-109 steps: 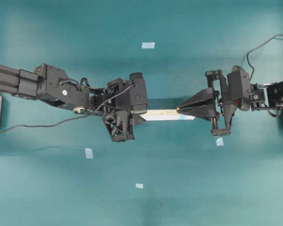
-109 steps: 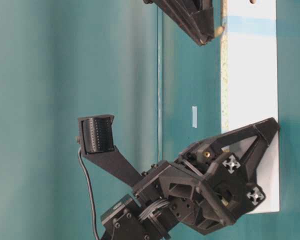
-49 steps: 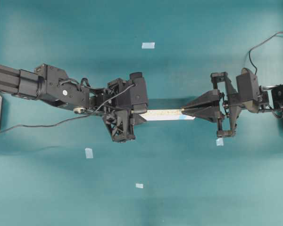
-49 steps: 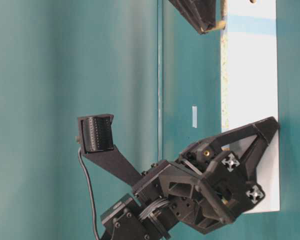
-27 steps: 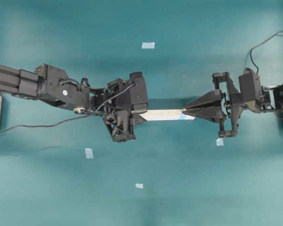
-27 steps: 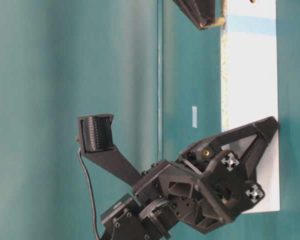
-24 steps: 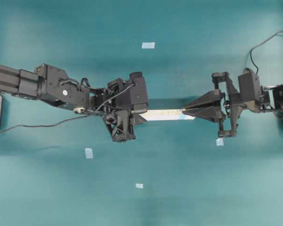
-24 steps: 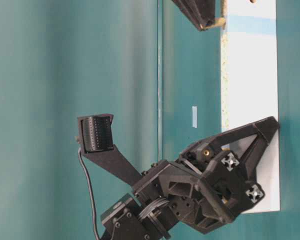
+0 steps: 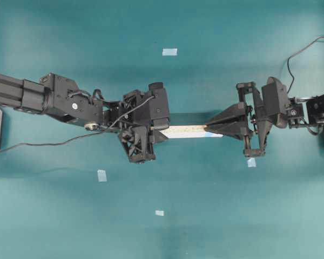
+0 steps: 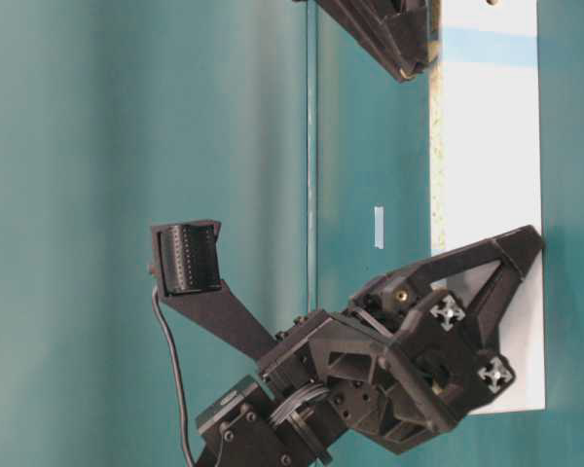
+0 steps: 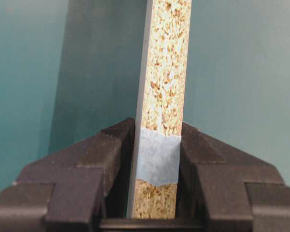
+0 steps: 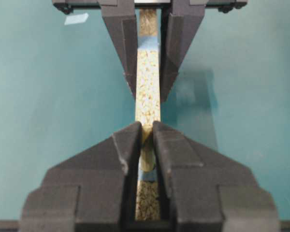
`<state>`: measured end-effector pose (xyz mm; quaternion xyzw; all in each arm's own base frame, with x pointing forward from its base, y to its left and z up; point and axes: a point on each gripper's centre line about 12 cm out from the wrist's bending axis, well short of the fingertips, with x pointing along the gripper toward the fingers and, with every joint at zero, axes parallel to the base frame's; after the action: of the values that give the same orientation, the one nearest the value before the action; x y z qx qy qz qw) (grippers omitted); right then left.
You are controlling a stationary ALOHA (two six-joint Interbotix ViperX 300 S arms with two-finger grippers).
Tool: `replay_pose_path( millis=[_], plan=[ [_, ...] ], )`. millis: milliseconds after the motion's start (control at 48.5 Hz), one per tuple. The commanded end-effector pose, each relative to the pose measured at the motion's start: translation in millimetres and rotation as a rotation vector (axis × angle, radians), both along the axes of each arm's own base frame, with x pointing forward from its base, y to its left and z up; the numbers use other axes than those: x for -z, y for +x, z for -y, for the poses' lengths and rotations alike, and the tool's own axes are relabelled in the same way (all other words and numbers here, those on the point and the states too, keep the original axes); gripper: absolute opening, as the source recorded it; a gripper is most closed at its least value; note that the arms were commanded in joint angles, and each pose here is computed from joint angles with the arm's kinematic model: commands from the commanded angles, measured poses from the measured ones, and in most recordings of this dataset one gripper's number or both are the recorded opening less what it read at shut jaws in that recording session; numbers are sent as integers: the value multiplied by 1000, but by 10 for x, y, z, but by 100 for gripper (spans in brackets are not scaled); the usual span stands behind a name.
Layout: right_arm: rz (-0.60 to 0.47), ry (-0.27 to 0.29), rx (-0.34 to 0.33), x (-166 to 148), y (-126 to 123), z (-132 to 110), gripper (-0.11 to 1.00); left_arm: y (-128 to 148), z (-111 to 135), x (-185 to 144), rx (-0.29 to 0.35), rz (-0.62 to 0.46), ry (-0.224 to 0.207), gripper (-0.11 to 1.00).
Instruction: Move the wooden board into place and insert the rod into its hole.
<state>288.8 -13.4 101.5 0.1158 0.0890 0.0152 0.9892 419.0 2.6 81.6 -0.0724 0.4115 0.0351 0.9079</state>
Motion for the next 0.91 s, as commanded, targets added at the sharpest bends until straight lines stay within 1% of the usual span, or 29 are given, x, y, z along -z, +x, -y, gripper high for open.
replay_pose_path(
  millis=[0, 247, 453, 597, 783, 886],
  plan=[
    [-3, 2, 9, -1, -40, 3, 9, 38, 32, -52, -8, 18, -14, 24],
    [-34, 8, 17, 57, -149, -2, 9, 48, 32, -60, -8, 22, -14, 24],
    [-51, 8, 13, 82, -166, -21, 9, 48, 32, -60, -10, 22, -15, 24],
    [-94, 13, 16, 167, -196, -42, 9, 49, 32, -55, -10, 22, -15, 24],
    [-121, 13, 8, 218, -177, -85, 9, 49, 32, -61, -9, 23, -14, 24],
    [-170, 9, 3, 268, -163, -96, 9, 48, 38, -60, -8, 21, -15, 24]
  ],
)
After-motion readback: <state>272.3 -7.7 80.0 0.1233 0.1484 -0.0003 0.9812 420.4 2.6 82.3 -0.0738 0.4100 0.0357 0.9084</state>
